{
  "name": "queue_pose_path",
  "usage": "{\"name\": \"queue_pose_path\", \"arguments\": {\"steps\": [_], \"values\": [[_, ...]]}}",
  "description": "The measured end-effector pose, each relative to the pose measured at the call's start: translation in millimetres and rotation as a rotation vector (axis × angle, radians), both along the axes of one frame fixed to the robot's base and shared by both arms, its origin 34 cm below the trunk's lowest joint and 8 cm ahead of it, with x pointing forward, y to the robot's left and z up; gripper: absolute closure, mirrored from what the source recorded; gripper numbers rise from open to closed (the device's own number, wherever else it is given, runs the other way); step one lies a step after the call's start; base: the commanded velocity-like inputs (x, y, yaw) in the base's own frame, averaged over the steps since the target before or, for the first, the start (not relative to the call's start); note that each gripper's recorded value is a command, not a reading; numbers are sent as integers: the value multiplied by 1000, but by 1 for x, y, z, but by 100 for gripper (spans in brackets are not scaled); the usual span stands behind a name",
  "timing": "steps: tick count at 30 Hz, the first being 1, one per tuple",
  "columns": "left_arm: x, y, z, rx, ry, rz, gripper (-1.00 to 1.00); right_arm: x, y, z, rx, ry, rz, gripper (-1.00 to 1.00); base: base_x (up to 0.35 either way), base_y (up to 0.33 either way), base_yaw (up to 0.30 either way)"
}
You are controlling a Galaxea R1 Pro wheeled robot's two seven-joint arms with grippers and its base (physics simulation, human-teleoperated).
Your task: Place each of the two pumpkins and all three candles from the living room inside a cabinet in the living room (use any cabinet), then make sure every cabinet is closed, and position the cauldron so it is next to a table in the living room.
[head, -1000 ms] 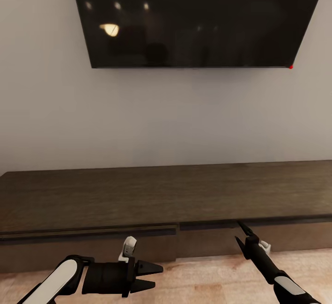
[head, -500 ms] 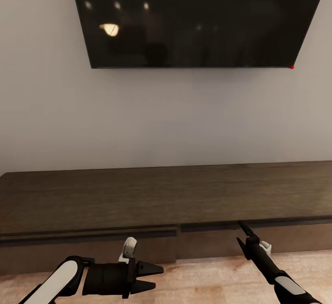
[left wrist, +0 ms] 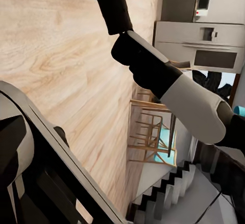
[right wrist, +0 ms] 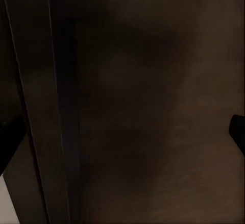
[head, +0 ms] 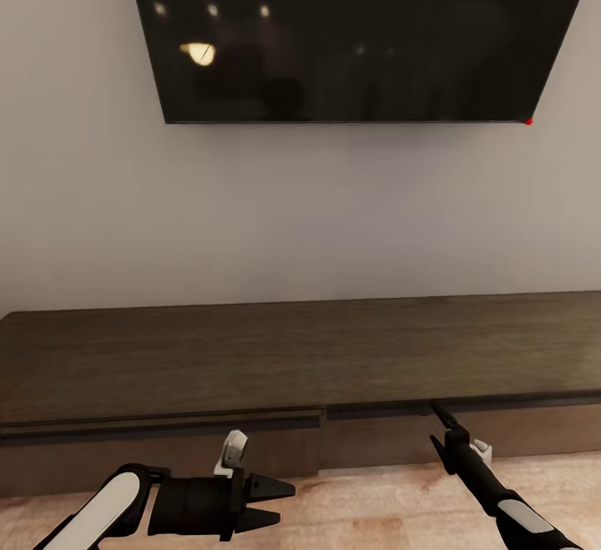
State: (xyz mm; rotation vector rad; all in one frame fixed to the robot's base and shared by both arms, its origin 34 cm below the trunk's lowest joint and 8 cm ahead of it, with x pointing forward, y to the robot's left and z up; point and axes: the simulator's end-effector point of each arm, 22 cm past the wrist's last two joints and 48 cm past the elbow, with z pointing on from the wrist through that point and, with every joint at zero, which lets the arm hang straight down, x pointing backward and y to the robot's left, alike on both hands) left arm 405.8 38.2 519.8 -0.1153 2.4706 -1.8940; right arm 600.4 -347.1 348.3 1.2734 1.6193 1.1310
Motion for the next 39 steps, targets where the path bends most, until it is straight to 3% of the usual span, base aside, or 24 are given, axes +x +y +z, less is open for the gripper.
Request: {"name": "queue_pose_path", "arguments": {"steps": [16,39], "values": [[2,-3,1,0,-9,3,-100,0,2,2,-3,-7,10,-100,0,0,0],[2,-3,1,-1,-8,1,-100,7,15,18,-7,-73,69,-100,0,0,0]]}}
